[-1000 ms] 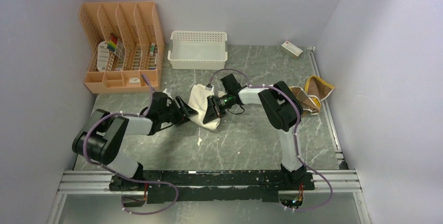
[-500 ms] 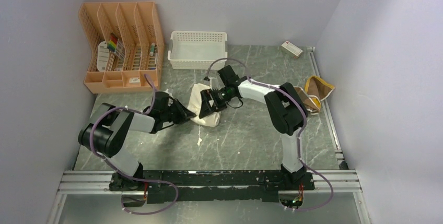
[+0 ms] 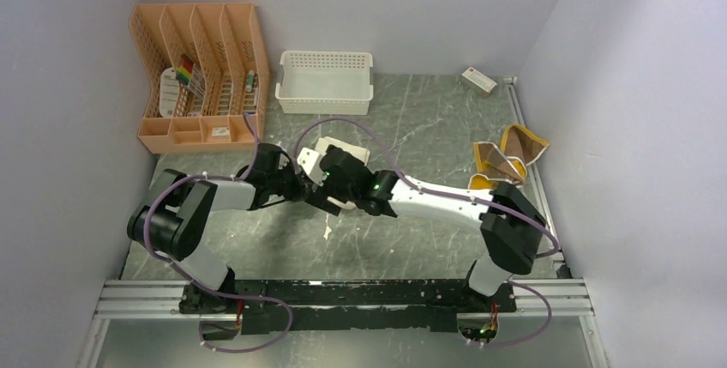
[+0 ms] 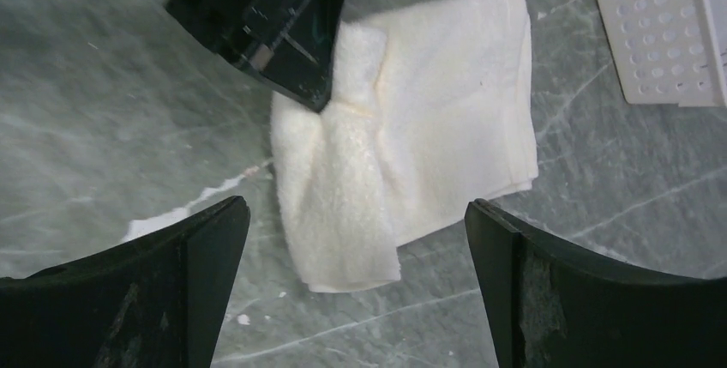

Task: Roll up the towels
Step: Roll the towel at the center of the board.

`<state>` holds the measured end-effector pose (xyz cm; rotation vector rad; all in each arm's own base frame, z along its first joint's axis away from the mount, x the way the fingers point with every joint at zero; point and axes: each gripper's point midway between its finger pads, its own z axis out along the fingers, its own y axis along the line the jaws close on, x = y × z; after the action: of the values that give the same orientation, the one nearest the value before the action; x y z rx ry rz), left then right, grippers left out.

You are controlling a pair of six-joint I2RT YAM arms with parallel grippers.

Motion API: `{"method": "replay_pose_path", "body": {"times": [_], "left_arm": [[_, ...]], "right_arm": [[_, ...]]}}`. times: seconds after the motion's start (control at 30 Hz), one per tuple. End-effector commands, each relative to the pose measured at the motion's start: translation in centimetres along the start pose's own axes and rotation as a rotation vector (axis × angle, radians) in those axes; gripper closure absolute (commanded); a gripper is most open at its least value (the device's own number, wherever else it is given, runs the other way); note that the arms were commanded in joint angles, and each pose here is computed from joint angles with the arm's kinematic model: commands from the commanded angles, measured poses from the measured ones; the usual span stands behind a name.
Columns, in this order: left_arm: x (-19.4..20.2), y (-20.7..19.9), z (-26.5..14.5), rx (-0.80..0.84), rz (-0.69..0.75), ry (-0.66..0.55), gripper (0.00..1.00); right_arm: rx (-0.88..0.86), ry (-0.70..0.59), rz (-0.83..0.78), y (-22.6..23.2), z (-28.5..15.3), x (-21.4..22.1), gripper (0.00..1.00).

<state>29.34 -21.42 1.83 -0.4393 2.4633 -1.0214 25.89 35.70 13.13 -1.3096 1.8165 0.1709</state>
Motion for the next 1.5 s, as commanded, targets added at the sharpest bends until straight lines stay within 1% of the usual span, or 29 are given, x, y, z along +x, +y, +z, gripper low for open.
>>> {"method": "replay_pose_path", "body": {"times": [0.0, 0.13, 0.27, 0.57, 0.8, 1.07, 1.17, 1.3, 1.4, 1.47], "left_arm": [[1.0, 1.8, 0.1, -0.079, 0.027, 0.043, 0.87], [1.3, 1.7, 0.2, -0.066, 0.027, 0.062, 0.87], [1.5, 1.5, 0.3, -0.052, 0.027, 0.078, 0.87], [1.7, 1.1, 0.4, -0.025, 0.035, 0.101, 0.87], [1.6, 0.8, 0.4, -0.009, 0.048, 0.117, 0.87], [1.1, 1.1, 0.1, 0.031, 0.018, 0.139, 0.86], [0.6, 1.4, -0.2, 0.042, 0.006, 0.139, 0.86], [-0.1, 1.6, -0.5, 0.039, 0.006, 0.134, 0.86], [-0.4, 1.2, -0.6, 0.047, 0.006, 0.13, 0.85], [-0.6, 1.0, -0.7, 0.051, 0.006, 0.124, 0.84]], "right_arm": [[-0.012, 0.12, -0.152, 1.6, 1.5, 3.2, 0.0], [-0.026, 0.18, -0.258, 3.6, 2.6, 4.4, 0.0], [-0.035, 0.204, -0.308, 4.7, 3.4, 5.2, 0.01], [0.056, 0.354, -0.368, 3.9, 4.9, 9.4, 0.05], [0.13, 0.422, -0.364, 2.6, 5.2, 11.5, 0.09], [0.08, 0.457, -0.32, 3.1, 5.2, 13.3, 0.25], [0.042, 0.438, -0.265, 3.7, 5.1, 13.7, 0.33], [-0.034, 0.397, -0.203, 4.9, 5.1, 13.3, 0.5], [-0.108, 0.377, -0.138, 6.0, 5.3, 13.1, 0.59], [-0.194, 0.342, -0.066, 7.1, 5.4, 12.4, 0.64]]}}
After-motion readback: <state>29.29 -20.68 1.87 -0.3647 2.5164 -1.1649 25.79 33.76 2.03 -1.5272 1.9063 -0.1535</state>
